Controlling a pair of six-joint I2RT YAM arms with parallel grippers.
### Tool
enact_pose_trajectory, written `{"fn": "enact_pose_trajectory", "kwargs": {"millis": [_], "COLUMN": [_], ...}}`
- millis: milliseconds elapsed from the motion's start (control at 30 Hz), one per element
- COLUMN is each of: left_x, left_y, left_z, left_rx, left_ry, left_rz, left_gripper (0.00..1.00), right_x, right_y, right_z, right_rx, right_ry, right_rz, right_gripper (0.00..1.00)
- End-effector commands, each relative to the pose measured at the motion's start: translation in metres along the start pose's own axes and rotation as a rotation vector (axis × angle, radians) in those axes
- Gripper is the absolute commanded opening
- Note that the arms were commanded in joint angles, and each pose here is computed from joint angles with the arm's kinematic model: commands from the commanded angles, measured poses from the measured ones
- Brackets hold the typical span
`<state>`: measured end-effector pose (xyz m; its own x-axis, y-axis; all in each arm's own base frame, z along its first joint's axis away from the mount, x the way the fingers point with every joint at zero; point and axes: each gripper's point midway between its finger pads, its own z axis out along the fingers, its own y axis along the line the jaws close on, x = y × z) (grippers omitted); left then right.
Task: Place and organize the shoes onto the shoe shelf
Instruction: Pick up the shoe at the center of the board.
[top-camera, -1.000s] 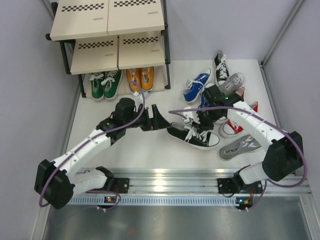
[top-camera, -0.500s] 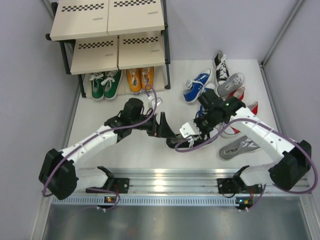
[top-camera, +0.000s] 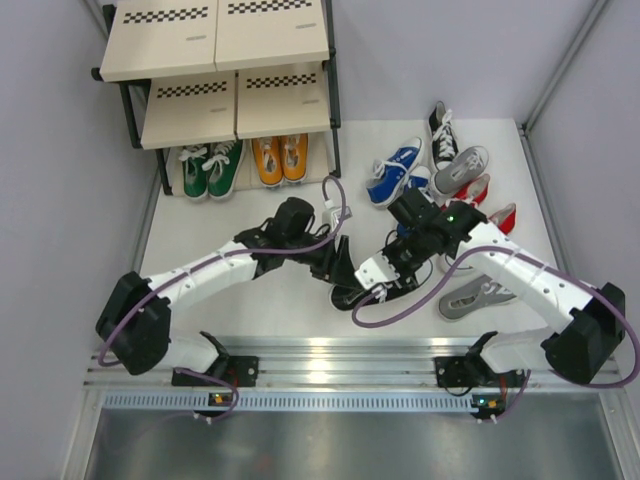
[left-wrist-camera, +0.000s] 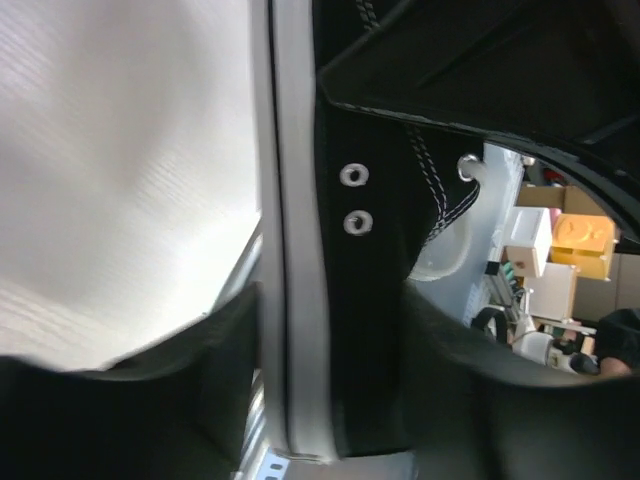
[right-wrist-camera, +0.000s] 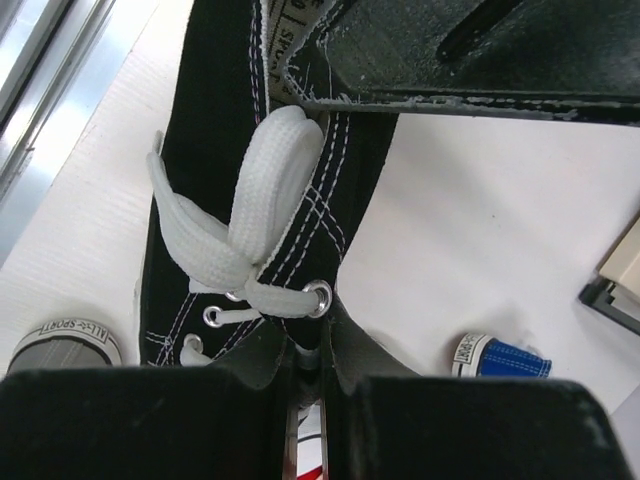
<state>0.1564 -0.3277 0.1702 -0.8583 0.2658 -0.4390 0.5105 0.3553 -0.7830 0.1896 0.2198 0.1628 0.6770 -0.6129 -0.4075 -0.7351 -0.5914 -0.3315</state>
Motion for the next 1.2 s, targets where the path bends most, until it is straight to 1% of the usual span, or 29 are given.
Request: {"fn": "enact_pose_trajectory", "kwargs": {"millis": [0, 67, 100, 133, 200, 267, 300, 333, 367, 400, 433, 500, 533, 567, 600, 633, 667, 700, 733, 767, 800, 833, 900, 933, 1000, 1033, 1100, 1133, 1167], "left_x": [0.007, 0.007, 0.005, 0.004, -0.004, -0.010, -0.009, -0.014, -0.017, -0.020, -0.015, -0.021, -0.028, -0.032, -0.037, -0.045, -0.054, -0.060, -0.065, -0.078, -0.083, -0.087, -0.102, -0.108, -0.122, -0.125, -0.135, -0.141, -0.144], "left_y": [0.002, 0.007, 0.009, 0.012, 0.015, 0.010, 0.019, 0.017, 0.013, 0.021, 0.029, 0.027, 0.034, 0.030, 0.029, 0.032, 0.024, 0.022, 0.021, 0.021, 0.021, 0.020, 0.013, 0.008, -0.003, -0.006, -0.009, -0.018, -0.018], "left_z": [0.006, 0.009, 0.009, 0.009, 0.008, 0.003, 0.004, 0.002, -0.004, -0.007, -0.009, -0.023, -0.031, -0.042, -0.048, -0.057, -0.067, -0.073, -0.078, -0.089, -0.093, -0.096, -0.102, -0.103, -0.105, -0.104, -0.106, -0.108, -0.108], "left_rx": [0.011, -0.010, -0.023, -0.043, -0.065, -0.067, -0.087, -0.082, -0.074, -0.115, -0.138, -0.163, -0.205, -0.209, -0.220, -0.255, -0.248, -0.259, -0.267, -0.297, -0.305, -0.309, -0.306, -0.293, -0.268, -0.263, -0.264, -0.241, -0.246], "left_ry": [0.035, 0.035, 0.024, 0.013, -0.046, -0.116, -0.157, -0.202, -0.246, -0.299, -0.322, -0.413, -0.483, -0.537, -0.578, -0.643, -0.693, -0.732, -0.763, -0.836, -0.864, -0.890, -0.947, -0.965, -0.996, -1.001, -1.033, -1.055, -1.068], "left_rz": [0.027, 0.018, 0.019, 0.009, 0.021, -0.012, -0.028, -0.067, -0.069, -0.091, -0.136, -0.141, -0.161, -0.150, -0.149, -0.156, -0.140, -0.138, -0.144, -0.150, -0.157, -0.167, -0.165, -0.166, -0.158, -0.157, -0.164, -0.161, -0.164], "left_gripper": [0.49, 0.31, 0.03, 0.00, 0.00, 0.00, 0.00, 0.00, 0.00, 0.00, 0.00, 0.00, 0.00, 0.00, 0.00, 0.00, 0.00, 0.00, 0.00, 0.00, 0.00, 0.00, 0.00, 0.00, 0.00, 0.00, 0.00, 0.00, 0.00], "right_x": [-0.030, -0.033, -0.034, -0.034, -0.036, -0.038, -0.040, -0.042, -0.042, -0.042, -0.046, -0.040, -0.041, -0.036, -0.034, -0.036, -0.033, -0.032, -0.035, -0.030, -0.029, -0.033, -0.032, -0.034, -0.030, -0.022, -0.016, -0.011, -0.014], "right_y": [-0.031, -0.034, -0.034, -0.034, -0.039, -0.041, -0.049, -0.054, -0.057, -0.065, -0.073, -0.085, -0.093, -0.096, -0.098, -0.095, -0.096, -0.095, -0.091, -0.094, -0.092, -0.093, -0.099, -0.102, -0.110, -0.115, -0.120, -0.119, -0.120], "right_z": [-0.017, -0.018, -0.017, -0.017, -0.017, -0.018, -0.022, -0.025, -0.032, -0.040, -0.048, -0.067, -0.079, -0.085, -0.088, -0.086, -0.087, -0.086, -0.081, -0.080, -0.077, -0.077, -0.079, -0.080, -0.079, -0.078, -0.075, -0.070, -0.068], "right_rx": [0.153, 0.172, 0.175, 0.180, 0.207, 0.236, 0.275, 0.298, 0.329, 0.364, 0.400, 0.467, 0.499, 0.509, 0.513, 0.476, 0.432, 0.402, 0.331, 0.311, 0.282, 0.244, 0.236, 0.214, 0.223, 0.259, 0.288, 0.297, 0.284], "right_ry": [-0.095, -0.115, -0.120, -0.127, -0.140, -0.161, -0.174, -0.187, -0.210, -0.226, -0.267, -0.308, -0.346, -0.401, -0.435, -0.492, -0.565, -0.604, -0.660, -0.693, -0.724, -0.768, -0.832, -0.858, -0.894, -0.892, -0.876, -0.850, -0.849], "right_rz": [-0.056, -0.026, -0.011, 0.024, 0.055, 0.155, 0.179, 0.216, 0.307, 0.350, 0.428, 0.540, 0.577, 0.723, 0.806, 0.952, 1.023, 1.099, 1.228, 1.291, 1.337, 1.428, 1.465, 1.551, 1.616, 1.722, 1.810, 1.884, 1.890], "right_gripper": [0.00, 0.00, 0.00, 0.00, 0.03, 0.18, 0.26, 0.43, 0.50, 0.56, 0.68, 0.77, 0.89, 0.99, 0.99, 0.99, 1.00, 0.99, 0.99, 0.99, 0.99, 0.99, 0.99, 0.99, 0.99, 1.00, 1.00, 0.99, 0.99]}}
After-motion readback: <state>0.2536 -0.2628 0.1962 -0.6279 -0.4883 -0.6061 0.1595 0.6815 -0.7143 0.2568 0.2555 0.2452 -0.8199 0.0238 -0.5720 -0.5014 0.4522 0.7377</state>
